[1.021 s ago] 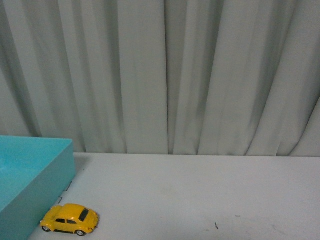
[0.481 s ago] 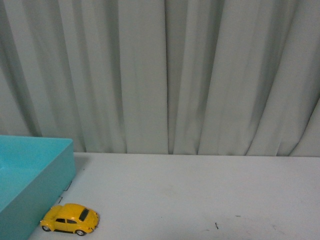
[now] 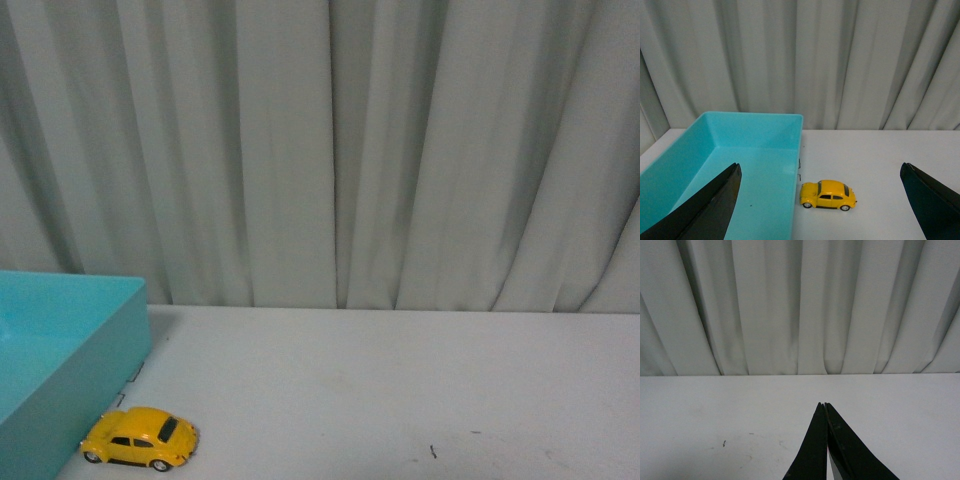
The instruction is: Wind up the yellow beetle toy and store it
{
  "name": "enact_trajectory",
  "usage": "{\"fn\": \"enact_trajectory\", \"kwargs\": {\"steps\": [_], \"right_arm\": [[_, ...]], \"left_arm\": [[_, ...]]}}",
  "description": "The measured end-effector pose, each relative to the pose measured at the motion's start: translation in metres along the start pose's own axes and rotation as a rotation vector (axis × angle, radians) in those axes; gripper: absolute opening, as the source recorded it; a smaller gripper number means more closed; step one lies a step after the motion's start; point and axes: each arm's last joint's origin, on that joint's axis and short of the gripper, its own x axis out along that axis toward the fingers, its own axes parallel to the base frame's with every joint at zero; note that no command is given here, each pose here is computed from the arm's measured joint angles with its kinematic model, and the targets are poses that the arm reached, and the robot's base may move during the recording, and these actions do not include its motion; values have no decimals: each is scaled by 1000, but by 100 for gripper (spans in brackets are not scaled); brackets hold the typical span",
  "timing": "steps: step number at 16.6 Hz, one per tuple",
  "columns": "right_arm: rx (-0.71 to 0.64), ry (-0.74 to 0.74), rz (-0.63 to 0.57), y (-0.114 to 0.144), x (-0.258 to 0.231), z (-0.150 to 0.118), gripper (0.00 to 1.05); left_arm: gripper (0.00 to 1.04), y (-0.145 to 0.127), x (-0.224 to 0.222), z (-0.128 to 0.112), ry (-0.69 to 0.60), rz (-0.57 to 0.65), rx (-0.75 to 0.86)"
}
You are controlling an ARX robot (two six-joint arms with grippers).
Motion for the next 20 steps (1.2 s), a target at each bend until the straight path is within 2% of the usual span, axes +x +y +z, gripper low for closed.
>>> {"fn": "enact_trajectory", "kwargs": {"steps": [3,4,9,10,13,18,19,20], "right_arm": [[1,44,0,0,-10,-6,2],[1,-12,0,0,-12,0,2],[0,10,0,0,-12,-3,2],[0,10,-1,0,-12,-3,10],[0,9,0,0,-12,-3,47],[0,9,-1,0,-12,-3,91],[0,10,0,0,-12,-3,98],[3,10,1,0,-12,-3,98]], "left_arm": [[98,0,0,0,0,0,0],[98,0,0,0,0,0,0],[98,0,0,0,0,-1,0],[98,0,0,0,0,-1,0],[98,0,0,0,0,-1,0],[98,0,0,0,2,0,-1],[98,-1,-1,-1,171,49,-59],[98,0,2,8,393,147,-145]]}}
